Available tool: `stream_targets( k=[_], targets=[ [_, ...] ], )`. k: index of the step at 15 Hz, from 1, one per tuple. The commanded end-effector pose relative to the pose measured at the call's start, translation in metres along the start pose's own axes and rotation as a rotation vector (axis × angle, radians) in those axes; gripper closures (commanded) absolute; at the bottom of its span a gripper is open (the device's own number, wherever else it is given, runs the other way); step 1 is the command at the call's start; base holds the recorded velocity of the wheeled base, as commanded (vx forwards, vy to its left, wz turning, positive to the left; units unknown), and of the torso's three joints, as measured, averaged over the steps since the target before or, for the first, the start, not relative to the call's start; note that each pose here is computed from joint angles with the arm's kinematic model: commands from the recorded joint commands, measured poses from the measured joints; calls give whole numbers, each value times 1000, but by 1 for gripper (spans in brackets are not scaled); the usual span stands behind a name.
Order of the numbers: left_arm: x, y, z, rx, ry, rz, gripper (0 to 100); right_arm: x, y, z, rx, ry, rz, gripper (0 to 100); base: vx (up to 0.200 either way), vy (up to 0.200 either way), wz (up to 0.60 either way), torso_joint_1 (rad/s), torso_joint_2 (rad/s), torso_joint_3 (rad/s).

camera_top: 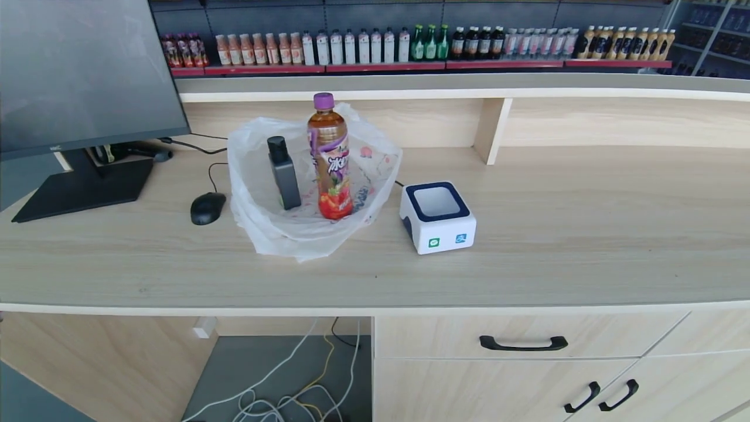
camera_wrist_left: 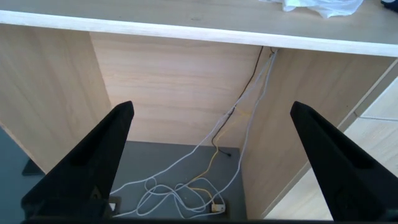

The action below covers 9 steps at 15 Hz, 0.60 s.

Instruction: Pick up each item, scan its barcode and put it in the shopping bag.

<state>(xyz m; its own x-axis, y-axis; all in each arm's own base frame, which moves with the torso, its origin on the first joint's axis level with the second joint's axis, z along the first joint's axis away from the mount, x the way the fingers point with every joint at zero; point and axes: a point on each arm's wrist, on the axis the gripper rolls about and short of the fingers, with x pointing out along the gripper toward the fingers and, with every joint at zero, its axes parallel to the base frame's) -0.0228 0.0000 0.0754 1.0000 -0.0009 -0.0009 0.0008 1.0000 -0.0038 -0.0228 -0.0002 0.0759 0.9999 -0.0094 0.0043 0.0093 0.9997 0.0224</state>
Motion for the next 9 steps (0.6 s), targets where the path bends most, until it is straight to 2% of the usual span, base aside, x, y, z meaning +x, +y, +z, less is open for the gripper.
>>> stream_targets(
  k=[1,7,9],
  targets=[
    [0,0,0,-1,-1,1,0,0,0,0,-1,1,0,0,0,-200,0,2,-2,7],
    [0,0,0,2,-1,-1,0,0,0,0,-4,1,0,0,0,-200,0,1,0,4],
    [0,0,0,1,-1,-1,0,0,0,0,-2,1,0,0,0,0,0,0,0,0]
  ],
)
